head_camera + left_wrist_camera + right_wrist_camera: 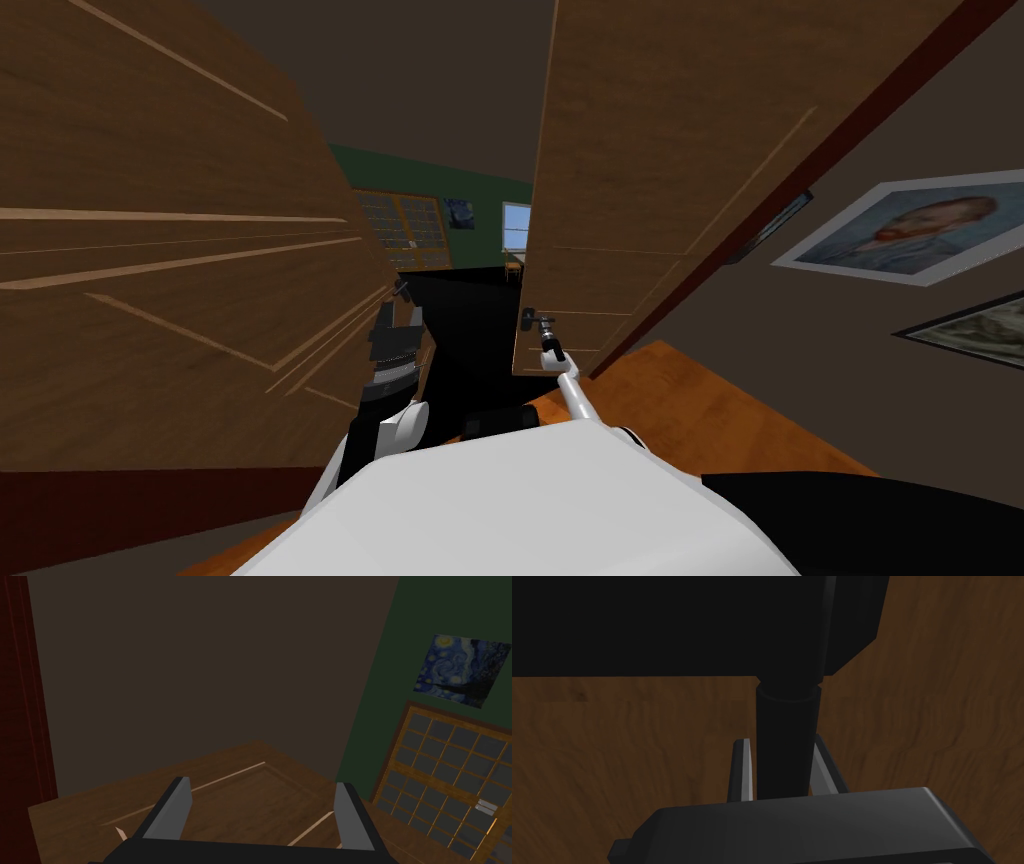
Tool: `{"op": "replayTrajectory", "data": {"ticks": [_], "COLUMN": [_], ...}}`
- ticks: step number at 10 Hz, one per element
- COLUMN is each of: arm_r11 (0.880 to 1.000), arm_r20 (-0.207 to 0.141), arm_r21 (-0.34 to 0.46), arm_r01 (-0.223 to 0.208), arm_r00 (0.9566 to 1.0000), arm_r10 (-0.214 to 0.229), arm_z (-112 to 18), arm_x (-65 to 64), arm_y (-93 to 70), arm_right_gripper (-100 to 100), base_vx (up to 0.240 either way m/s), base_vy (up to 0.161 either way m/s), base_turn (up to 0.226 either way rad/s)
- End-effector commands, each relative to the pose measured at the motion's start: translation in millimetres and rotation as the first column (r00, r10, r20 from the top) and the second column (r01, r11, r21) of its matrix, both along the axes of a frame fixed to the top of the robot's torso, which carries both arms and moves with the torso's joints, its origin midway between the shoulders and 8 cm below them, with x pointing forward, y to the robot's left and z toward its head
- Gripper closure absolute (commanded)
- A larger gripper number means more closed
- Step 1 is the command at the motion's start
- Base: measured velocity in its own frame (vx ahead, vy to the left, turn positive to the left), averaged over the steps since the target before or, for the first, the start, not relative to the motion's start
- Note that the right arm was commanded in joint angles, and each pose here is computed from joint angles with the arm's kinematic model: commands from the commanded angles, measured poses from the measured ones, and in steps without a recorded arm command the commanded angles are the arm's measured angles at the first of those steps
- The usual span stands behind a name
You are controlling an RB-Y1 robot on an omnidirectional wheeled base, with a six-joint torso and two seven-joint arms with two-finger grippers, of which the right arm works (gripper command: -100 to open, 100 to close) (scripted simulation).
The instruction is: Push the door open
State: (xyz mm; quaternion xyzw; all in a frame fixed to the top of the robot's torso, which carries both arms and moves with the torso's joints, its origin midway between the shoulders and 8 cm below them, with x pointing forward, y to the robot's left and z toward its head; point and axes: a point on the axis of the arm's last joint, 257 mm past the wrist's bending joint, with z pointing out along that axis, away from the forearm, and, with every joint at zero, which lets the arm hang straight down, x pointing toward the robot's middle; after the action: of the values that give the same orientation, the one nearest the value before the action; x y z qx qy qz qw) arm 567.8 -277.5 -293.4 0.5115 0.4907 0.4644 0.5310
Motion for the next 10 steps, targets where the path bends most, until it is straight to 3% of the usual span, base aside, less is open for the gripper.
{"op": "replayTrajectory", "data": {"ticks": [1,5,10], "arm_r11": [0.999,0.996,0.990], "arm_r20": [0.016,0.015,0.010], "arm_r21": [-0.006,0.013,0.041], "arm_r01": [0.033,0.088,0.134], "arm_r00": [0.9993,0.9960,0.9909], "arm_r10": [-0.033,-0.088,-0.134], "arm_z": [6.9,5.4,1.6], "arm_x": [1.4,-2.0,-6.2], "arm_y": [-22.1,-45.3,-60.4], "arm_right_gripper": [100,100,100], "base_vx": [0.154,0.181,0.174], "base_vy": [0.075,0.147,0.100], "base_turn": [-0.057,-0.103,-0.076]}}
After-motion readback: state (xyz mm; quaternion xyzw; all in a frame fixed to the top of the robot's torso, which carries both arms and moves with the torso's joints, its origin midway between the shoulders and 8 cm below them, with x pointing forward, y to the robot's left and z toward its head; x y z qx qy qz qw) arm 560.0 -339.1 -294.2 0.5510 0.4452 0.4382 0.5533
